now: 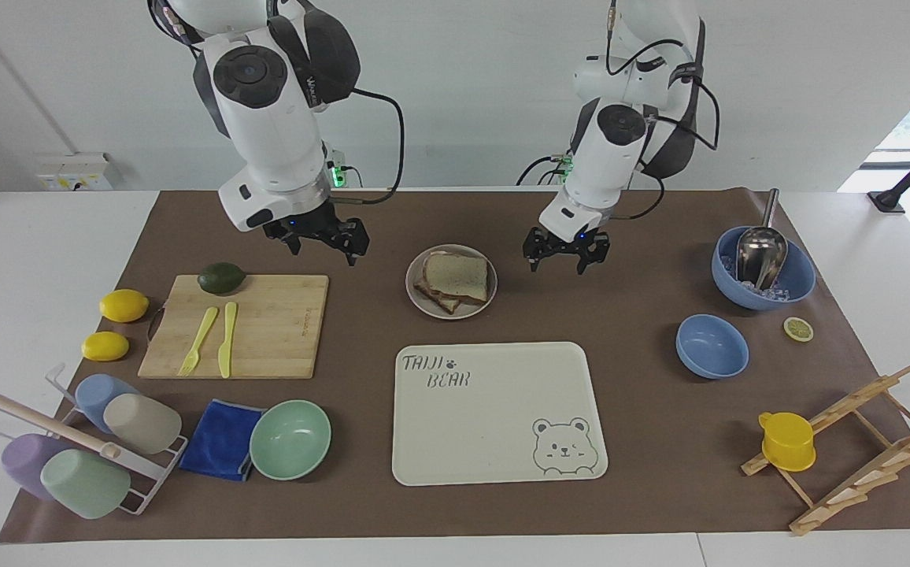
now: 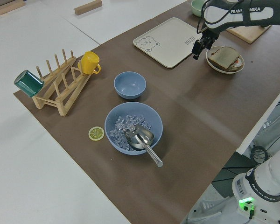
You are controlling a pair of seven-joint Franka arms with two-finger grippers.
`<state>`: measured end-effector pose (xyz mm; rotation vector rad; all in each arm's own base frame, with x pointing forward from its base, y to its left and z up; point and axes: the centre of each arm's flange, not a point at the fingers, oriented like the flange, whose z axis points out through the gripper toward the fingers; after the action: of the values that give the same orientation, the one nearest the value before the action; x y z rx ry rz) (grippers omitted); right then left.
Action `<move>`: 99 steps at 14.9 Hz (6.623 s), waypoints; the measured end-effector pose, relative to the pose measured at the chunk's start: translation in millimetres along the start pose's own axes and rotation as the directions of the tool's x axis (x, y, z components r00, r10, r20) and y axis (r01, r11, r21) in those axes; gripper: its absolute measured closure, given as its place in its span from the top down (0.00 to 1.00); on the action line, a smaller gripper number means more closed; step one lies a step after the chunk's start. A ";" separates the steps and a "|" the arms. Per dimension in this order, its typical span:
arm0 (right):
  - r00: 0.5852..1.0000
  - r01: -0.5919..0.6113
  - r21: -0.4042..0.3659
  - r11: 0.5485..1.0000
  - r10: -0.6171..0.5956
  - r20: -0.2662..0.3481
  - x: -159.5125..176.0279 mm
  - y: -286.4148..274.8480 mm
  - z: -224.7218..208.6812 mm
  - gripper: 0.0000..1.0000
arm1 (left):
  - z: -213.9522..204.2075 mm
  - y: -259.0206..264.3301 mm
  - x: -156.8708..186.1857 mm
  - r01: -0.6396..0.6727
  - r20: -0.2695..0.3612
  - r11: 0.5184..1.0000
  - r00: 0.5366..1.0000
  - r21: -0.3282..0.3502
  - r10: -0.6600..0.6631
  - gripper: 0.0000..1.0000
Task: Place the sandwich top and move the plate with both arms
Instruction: 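Withdraw the right gripper while the left gripper reaches the plate rim, then grip the white plate rim with the left gripper, then slide the plate onto the bear-print tray with the left gripper, then release the plate and pull the left gripper back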
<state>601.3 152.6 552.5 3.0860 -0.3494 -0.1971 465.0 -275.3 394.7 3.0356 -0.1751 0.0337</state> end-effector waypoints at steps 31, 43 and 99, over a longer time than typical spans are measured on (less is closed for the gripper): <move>0.991 0.131 0.061 0.989 -0.131 -0.015 -17.8 208.7 -41.7 1.00 | 97.6 53.8 -24.1 -0.018 0.058 0.998 0.998 -0.055 0.021 0.65; 0.988 0.154 0.059 0.986 -0.152 -0.038 -17.1 204.6 -51.7 1.00 | 90.0 63.6 -27.3 -0.018 0.047 0.997 0.999 -0.079 0.022 0.05; 0.988 0.154 0.059 0.986 -0.153 -0.024 -18.4 204.6 -50.3 1.00 | -77.1 -140.1 193.3 0.246 -0.069 0.968 0.966 -0.057 -0.250 1.00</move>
<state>544.8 -41.9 613.6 3.1735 -0.1189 -0.1629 672.0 -151.0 462.9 2.9764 0.2076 0.1232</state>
